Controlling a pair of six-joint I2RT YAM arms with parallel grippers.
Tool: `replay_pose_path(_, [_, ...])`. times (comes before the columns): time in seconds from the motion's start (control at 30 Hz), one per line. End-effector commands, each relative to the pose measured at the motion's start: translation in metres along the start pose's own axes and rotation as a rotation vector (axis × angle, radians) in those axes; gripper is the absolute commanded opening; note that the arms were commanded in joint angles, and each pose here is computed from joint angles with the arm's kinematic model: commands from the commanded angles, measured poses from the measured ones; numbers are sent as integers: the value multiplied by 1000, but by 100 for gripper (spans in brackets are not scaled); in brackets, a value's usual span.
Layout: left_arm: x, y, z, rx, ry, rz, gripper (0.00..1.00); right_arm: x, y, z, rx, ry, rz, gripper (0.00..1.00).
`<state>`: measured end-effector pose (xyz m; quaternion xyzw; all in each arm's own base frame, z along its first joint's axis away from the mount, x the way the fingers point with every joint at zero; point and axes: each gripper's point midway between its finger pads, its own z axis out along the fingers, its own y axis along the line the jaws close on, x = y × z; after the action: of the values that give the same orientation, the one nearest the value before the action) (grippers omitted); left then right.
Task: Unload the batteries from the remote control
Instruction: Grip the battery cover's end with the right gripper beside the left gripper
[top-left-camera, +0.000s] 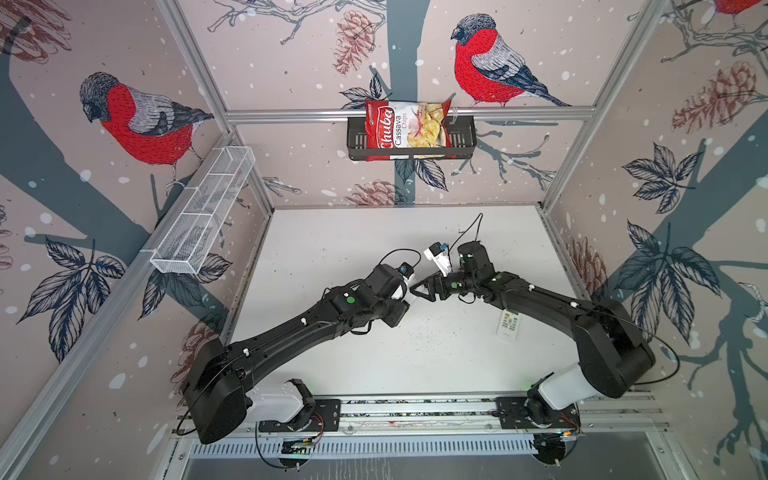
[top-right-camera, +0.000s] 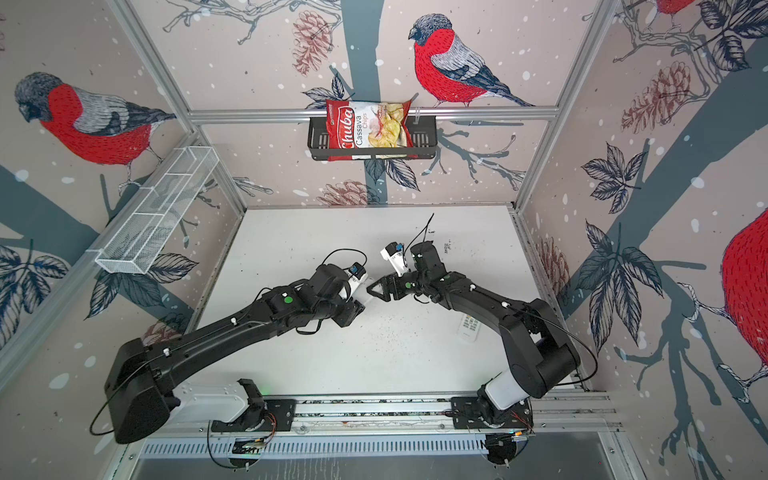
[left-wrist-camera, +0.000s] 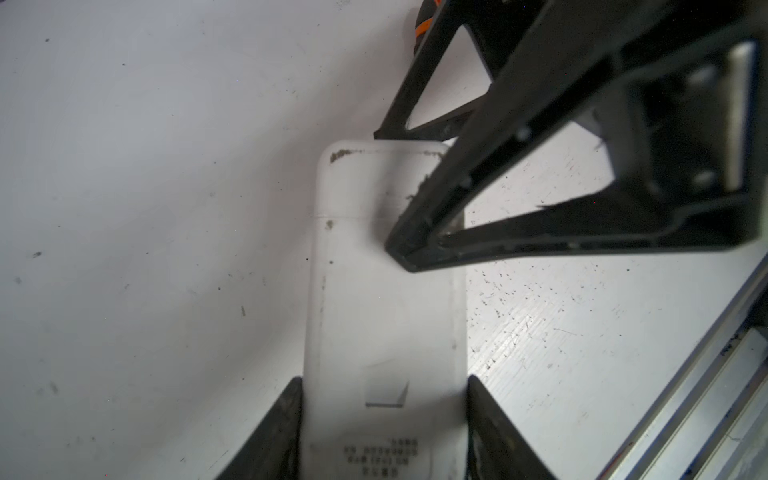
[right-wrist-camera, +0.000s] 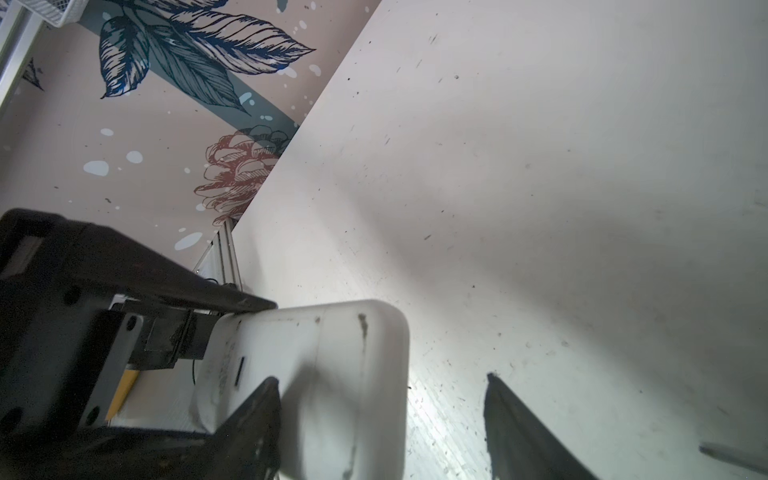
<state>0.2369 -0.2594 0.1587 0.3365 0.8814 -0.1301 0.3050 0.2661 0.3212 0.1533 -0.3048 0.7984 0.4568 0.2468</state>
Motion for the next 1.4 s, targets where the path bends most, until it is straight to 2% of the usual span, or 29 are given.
replay_pose_path(0.0, [1,1,-7,-8,4,32,43,1,18,2,-59,13,-36,75])
replay_pose_path(0.3, [-7,-7,-9,30,-17,61,42,1,23,8,-75,26,-40,70])
replay_pose_path(0.6, [-10,-7,-15,20,-61,76,42,4,24,14,-82,46,-42,52])
replay_pose_path(1.17, [-4,0,-23,-9,-104,60,41,3,8,16,-9,41,-17,35])
replay_pose_path(1.23, [-4,1,-22,-15,-101,60,41,3,10,15,-18,40,-19,37])
replay_pose_path(1.3, [-5,2,-23,-19,-105,58,41,3,14,15,-35,41,-26,53])
replay_pose_path(1.37, [-5,2,-23,-21,-107,59,41,4,18,15,-44,43,-36,62])
